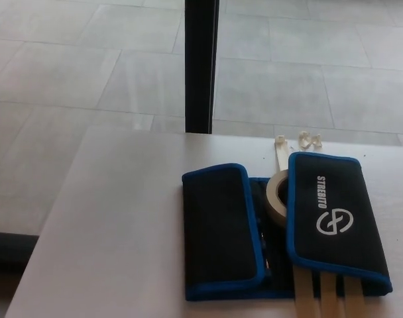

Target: The robot uses its right hand to open a black folded toolkit cover kept in the middle of the desk

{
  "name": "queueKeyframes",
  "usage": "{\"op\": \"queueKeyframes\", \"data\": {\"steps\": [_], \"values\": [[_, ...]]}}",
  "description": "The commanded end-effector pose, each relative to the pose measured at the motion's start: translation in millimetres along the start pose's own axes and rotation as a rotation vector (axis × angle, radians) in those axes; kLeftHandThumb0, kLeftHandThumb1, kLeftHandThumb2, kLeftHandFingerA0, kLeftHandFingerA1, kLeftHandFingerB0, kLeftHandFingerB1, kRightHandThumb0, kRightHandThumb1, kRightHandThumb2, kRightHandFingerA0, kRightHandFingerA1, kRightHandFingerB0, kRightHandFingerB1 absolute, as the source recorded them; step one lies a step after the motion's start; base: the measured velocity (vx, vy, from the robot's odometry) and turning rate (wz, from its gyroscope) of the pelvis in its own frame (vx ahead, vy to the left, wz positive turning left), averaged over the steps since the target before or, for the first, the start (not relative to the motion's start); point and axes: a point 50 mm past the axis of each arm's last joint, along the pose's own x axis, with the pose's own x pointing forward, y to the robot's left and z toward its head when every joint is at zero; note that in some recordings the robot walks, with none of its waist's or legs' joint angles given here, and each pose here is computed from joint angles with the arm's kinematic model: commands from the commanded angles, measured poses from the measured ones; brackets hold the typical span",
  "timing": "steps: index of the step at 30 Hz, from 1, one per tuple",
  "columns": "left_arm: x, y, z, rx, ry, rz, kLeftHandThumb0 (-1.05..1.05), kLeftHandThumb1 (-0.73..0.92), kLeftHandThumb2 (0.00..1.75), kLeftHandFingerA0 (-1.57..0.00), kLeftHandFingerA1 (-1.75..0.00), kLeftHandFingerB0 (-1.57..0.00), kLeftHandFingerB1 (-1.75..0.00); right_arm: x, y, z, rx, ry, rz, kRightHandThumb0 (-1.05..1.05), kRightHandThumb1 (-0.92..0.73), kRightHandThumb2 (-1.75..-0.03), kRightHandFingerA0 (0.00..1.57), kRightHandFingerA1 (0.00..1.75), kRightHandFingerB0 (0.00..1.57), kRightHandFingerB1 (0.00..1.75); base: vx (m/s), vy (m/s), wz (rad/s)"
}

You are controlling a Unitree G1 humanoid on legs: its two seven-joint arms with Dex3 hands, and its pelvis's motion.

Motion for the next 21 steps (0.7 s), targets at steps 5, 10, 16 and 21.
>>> {"op": "queueKeyframes", "data": {"steps": [5,10,16,21], "values": [[-1,29,-1,-0.208,0.033,0.062,-0.71,0.77,0.62,-0.51,-0.67,-0.4,-0.48,8,-72,37,0.766,0.031,-0.42,-0.53,-0.77,-0.68,0.76,1.68,0.67,1.26,0.0,0.0,0.0],[-1,28,-5,-0.206,0.052,0.073,-0.69,0.59,1.0,-0.5,-0.69,-0.38,-0.58,6,-92,55,0.966,0.059,-0.595,-0.45,-0.78,-0.66,0.62,1.41,0.44,0.76,0.0,0.0,0.0],[-1,28,-2,-0.225,0.041,0.065,-0.71,0.75,0.62,-0.53,-0.65,-0.42,-0.48,3,-100,47,0.997,0.177,-0.639,-0.33,-0.8,-0.7,0.16,0.69,0.22,0.64,0.0,0.0,0.0],[-1,27,-3,-0.214,0.04,0.062,-0.69,0.59,1.0,-0.49,-0.68,-0.37,-0.58,3,-110,68,1.037,0.166,-0.645,-0.43,-0.81,-0.66,0.36,0.92,0.12,0.6,0.0,0.0,0.0]]}}
